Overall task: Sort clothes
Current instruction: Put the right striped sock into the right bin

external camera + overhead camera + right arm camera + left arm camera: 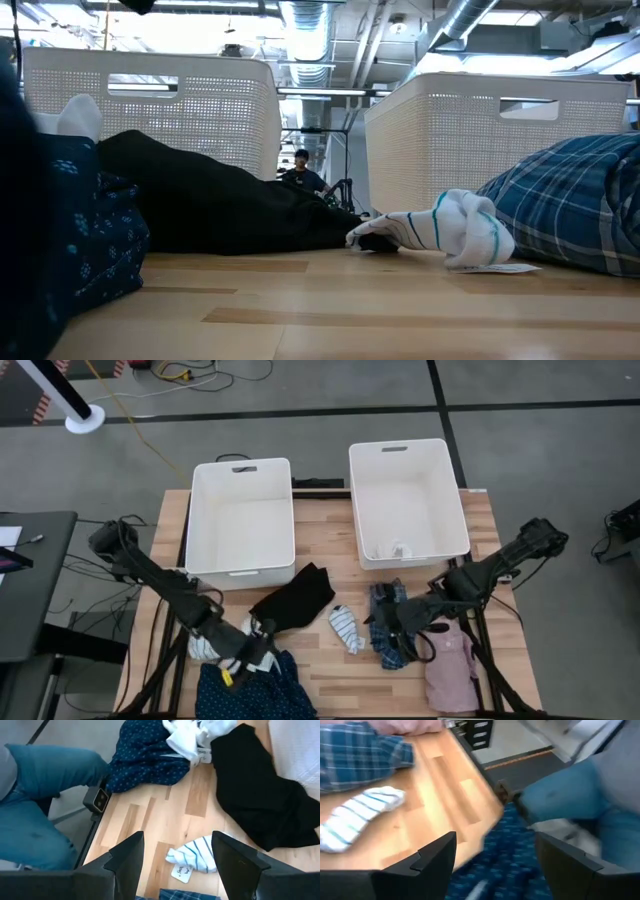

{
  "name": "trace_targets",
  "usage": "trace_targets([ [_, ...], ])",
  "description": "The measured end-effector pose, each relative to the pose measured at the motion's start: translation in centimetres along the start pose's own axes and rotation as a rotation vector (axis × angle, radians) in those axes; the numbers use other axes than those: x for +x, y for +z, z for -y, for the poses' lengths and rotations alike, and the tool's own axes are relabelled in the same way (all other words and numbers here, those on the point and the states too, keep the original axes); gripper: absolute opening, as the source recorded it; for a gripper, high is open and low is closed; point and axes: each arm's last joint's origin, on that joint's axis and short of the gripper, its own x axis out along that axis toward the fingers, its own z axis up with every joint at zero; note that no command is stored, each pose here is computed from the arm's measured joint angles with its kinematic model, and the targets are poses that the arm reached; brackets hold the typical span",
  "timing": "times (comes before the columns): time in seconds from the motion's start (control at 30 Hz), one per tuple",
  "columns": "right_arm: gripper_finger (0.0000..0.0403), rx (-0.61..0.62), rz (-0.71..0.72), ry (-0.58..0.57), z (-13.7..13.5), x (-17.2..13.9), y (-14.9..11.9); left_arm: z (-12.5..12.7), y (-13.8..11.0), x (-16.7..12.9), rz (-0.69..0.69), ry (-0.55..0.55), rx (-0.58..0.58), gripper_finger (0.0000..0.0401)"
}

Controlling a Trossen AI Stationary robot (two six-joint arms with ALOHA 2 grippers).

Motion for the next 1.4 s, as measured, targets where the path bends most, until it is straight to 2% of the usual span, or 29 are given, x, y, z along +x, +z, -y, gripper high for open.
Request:
trace_targets([
  [0.1, 0.0249, 0.010, -0.018, 0.006, -0.3, 0.6, -0.8, -0.1, 0.0, 1.6, -0.028, 0.059, 0.053, 0.0263],
  [0.27, 0.0249, 0.032, -0.026, 0.033, -1.4, 0.9, -1.7, -0.5, 0.1, 3.8, -0.069, 0.101, 0.078, 0.0263],
  [0.47, 0.0249, 0.003, 0.011, 0.053, -3.1, 1.8, -3.1, -0.6, 0.3, 4.5, -0.095, 0.168, 0.089, 0.0263],
  [0.6, 0.0249, -0.019, 0.002, 0.044, -4.1, 3.7, -4.1, -0.7, 0.1, 4.4, -0.115, 0.196, 0.072, 0.0263],
  [0.73, 0.0249, -0.036, -0.067, 0.016, -4.6, 7.2, -5.2, -0.7, -0.3, 4.3, -0.145, 0.205, 0.038, 0.0263],
  [0.93, 0.0249, -0.053, -0.174, -0.100, -3.6, 12.6, -7.2, -0.7, -0.4, 4.3, -0.158, 0.210, 0.005, 0.0263],
  [1.03, 0.0249, -0.056, -0.201, -0.177, -2.8, 14.2, -7.9, -0.7, -0.4, 4.3, -0.157, 0.213, 0.002, 0.0263],
  [1.27, 0.0248, -0.024, -0.267, -0.249, -0.5, 17.7, -9.2, -0.8, -0.4, 4.3, -0.151, 0.235, 0.003, 0.0263],
  [1.33, 0.0237, -0.011, -0.290, -0.267, 0.1, 18.4, -9.7, -0.8, -0.4, 4.3, -0.150, 0.240, 0.004, 0.0263],
  [1.4, 0.0209, -0.004, -0.301, -0.277, 0.5, 18.8, -9.8, -0.8, -0.4, 4.3, -0.150, 0.242, 0.004, 0.0263],
])
